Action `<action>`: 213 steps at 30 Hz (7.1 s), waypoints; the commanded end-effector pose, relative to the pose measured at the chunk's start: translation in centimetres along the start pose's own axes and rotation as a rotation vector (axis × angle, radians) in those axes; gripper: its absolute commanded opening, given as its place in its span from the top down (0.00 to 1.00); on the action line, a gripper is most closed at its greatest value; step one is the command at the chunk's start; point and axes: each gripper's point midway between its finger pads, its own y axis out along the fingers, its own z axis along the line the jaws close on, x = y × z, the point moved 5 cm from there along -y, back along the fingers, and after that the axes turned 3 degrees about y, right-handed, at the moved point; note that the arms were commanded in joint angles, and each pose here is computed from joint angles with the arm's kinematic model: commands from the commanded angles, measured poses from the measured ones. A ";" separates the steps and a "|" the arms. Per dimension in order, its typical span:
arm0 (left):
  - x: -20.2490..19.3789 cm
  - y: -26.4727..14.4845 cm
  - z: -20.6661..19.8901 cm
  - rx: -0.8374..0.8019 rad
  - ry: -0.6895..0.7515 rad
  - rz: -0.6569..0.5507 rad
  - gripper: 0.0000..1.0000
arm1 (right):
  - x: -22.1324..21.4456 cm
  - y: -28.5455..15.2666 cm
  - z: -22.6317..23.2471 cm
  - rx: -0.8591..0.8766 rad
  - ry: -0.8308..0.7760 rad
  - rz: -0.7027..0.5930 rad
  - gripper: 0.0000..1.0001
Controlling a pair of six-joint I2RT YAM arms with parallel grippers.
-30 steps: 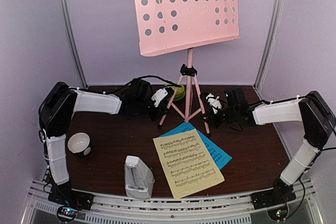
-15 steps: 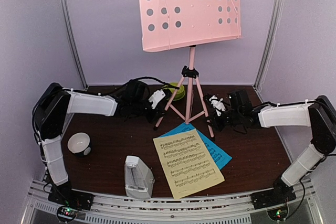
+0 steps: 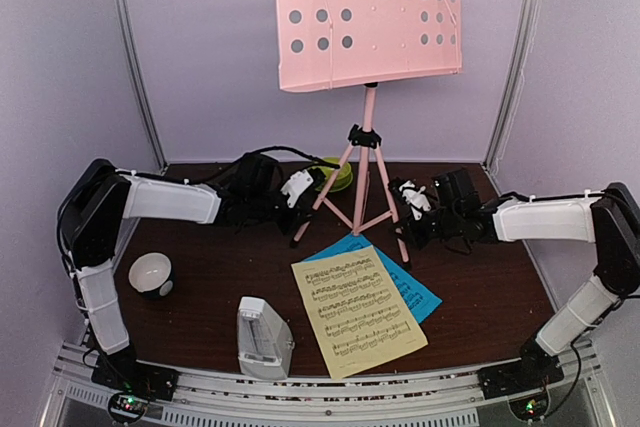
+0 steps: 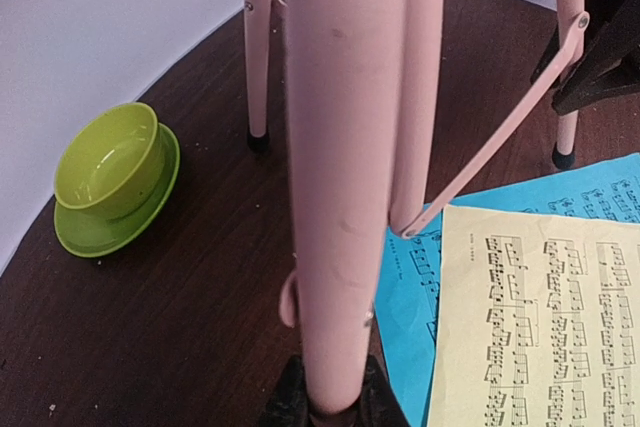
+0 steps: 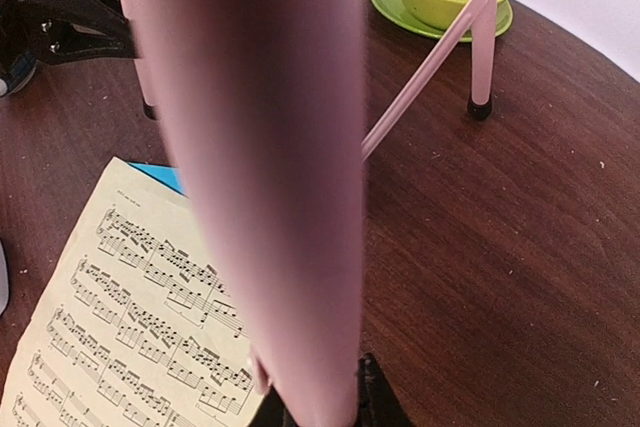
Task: Set up the instrument practice props
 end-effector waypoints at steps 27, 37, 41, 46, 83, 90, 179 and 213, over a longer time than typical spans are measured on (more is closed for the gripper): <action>-3.5 -2.0 1.6 0.108 -0.088 0.094 1.00 | -5.9 1.9 1.1 -0.116 0.293 0.116 1.00; -5.2 -3.6 0.9 0.089 -0.095 0.140 1.00 | -4.7 0.8 3.5 -0.076 0.316 0.099 1.00; -6.0 -4.2 1.1 0.094 -0.103 0.166 1.00 | -5.6 0.1 3.0 -0.119 0.304 0.150 1.00; -7.4 -5.7 1.9 0.130 -0.128 0.186 1.00 | -7.1 -0.7 2.3 -0.184 0.324 0.182 1.00; -6.2 -2.4 6.3 0.246 -0.186 0.216 1.00 | -9.2 -4.1 0.7 -0.307 0.384 0.139 1.00; -5.3 -0.3 8.6 0.307 -0.192 0.252 1.00 | -7.9 -3.6 1.0 -0.338 0.385 0.105 1.00; -5.0 -6.2 0.5 0.010 -0.192 0.181 0.25 | 0.8 3.4 10.5 -0.334 0.285 0.117 1.00; -12.5 -8.0 3.4 0.270 -0.205 0.675 0.38 | 2.1 2.2 10.7 -0.325 0.275 0.096 1.00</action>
